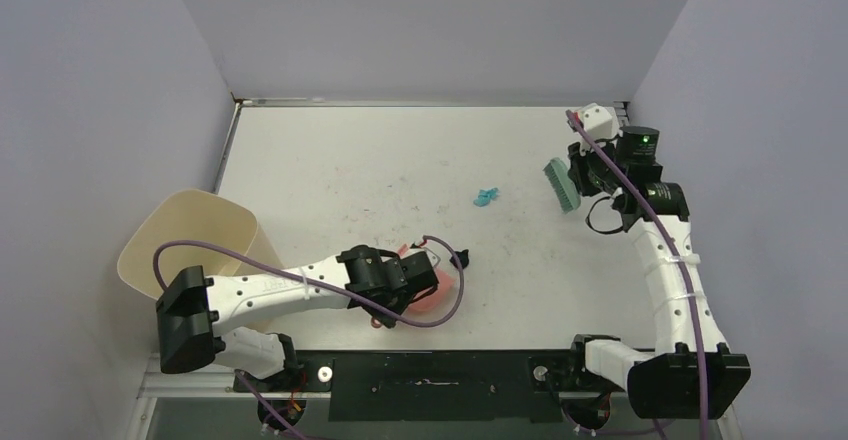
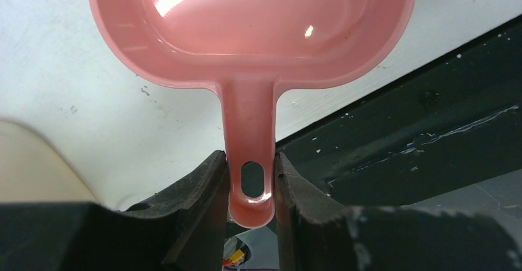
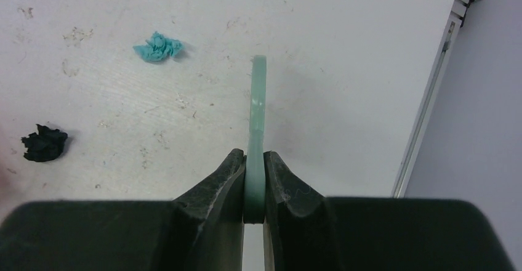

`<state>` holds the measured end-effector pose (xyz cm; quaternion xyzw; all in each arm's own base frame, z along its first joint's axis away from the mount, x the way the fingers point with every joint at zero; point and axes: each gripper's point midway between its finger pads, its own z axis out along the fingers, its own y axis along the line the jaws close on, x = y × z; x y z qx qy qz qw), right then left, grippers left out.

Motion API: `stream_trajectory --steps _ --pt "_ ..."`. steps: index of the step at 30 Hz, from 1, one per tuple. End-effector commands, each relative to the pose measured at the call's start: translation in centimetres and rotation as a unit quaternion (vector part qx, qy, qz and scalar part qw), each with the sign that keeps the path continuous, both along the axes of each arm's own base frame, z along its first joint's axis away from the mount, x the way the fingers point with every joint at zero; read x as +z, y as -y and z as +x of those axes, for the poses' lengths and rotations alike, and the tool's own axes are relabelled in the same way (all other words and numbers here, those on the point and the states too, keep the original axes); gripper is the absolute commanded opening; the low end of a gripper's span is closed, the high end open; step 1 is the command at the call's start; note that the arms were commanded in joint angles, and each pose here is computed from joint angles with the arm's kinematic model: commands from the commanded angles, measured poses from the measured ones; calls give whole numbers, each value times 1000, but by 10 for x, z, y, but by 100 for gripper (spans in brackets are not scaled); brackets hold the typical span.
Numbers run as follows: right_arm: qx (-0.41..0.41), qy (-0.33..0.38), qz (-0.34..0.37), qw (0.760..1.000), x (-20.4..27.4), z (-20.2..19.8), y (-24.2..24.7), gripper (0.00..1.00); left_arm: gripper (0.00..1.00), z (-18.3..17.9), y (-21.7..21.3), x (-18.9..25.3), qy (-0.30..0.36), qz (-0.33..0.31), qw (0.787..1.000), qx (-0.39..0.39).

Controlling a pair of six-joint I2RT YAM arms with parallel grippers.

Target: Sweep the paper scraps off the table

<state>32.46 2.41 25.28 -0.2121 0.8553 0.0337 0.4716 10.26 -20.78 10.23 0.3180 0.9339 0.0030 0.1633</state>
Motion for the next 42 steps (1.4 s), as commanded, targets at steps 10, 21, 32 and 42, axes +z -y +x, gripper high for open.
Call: stream_trajectory --steps 10,21,32,42 --pt "112 78 -79 988 4 52 -77 5 0 -11 55 -33 -25 -58 998 -32" --pt "144 62 -46 986 -13 43 -94 5 37 -9 63 -50 50 -11 998 -47" --pt "153 36 -38 987 -40 34 -96 5 40 -23 56 -53 133 -60 989 -25" --pt "141 35 -46 988 -44 55 -96 5 28 -16 53 -37 164 -120 979 5"
